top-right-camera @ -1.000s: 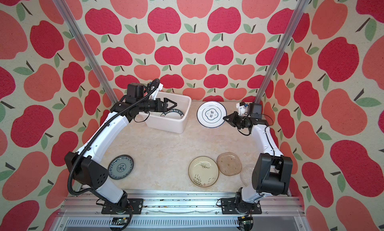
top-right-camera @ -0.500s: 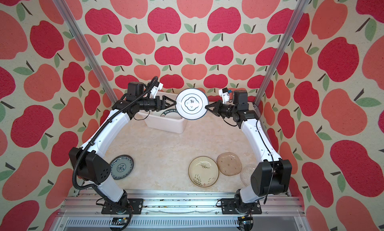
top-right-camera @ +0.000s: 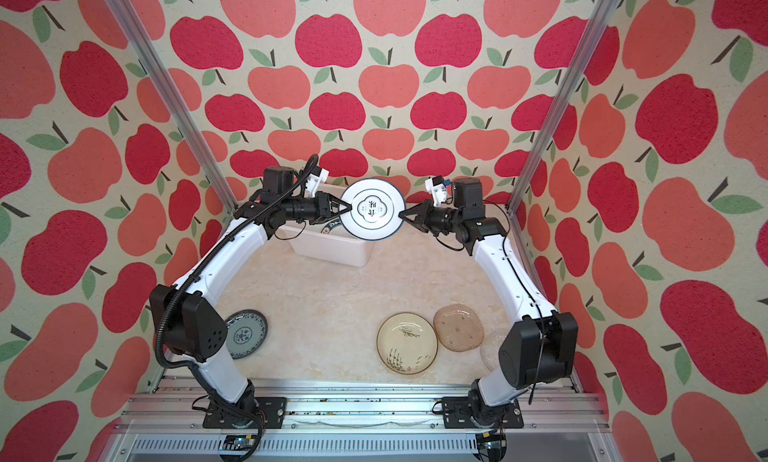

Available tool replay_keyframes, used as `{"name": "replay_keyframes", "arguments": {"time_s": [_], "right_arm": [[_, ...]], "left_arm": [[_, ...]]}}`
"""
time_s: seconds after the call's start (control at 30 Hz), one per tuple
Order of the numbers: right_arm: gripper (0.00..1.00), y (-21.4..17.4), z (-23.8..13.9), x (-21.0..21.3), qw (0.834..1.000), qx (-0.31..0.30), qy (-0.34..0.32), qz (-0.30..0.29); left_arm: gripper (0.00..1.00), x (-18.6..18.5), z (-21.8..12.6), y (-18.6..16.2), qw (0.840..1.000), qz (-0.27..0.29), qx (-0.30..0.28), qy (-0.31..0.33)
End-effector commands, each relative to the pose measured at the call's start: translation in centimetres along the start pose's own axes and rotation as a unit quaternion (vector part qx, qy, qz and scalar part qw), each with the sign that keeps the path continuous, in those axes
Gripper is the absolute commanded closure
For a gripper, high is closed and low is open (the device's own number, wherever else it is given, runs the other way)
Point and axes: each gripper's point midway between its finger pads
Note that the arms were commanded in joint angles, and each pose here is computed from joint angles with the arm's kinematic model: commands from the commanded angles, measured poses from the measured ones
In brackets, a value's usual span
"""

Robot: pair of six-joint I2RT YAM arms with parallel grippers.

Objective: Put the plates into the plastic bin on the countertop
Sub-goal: 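Pass the teal-rimmed plate from the right gripper to the left gripper, then lower the teal-rimmed plate into the bin with left gripper while right withdraws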

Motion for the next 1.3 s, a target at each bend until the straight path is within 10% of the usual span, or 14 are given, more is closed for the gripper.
{"name": "replay_keyframes", "arguments": {"time_s": [0.0,0.37,0.6,0.97,1.27], "right_arm": [[1.00,1.1,0.1,1.4,0.999,-0.016,0.024,-0.014],[0.97,1.1,0.4,1.1,1.000,-0.013,0.016,-0.007],[0.57,1.1,-0.8,-1.3,0.998,-0.020,-0.050,0.010],[0.54,-2.3,-5.9,-8.3,0.974,-0.006,-0.213,0.077],[0.54,-4.1,-6.7,-8.9,0.970,0.000,-0.223,0.094]], "left_arm": [[0.80,0.0,0.9,0.0,1.000,0.001,0.006,-0.010],[1.00,0.1,0.7,-0.6,1.000,-0.007,0.010,-0.002],[1.00,1.1,-1.0,0.9,0.999,-0.005,-0.027,0.036],[1.00,9.6,-7.7,7.9,0.955,-0.014,-0.127,0.268],[1.00,14.6,-5.6,8.4,0.939,0.000,-0.059,0.339]]}}
Point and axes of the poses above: each gripper's point midway between its finger pads, its own z axis out along the fingers, its own x axis along the line the jaws close on, y = z × x, and after that the axes turned 7 degrees about -z, right-handed
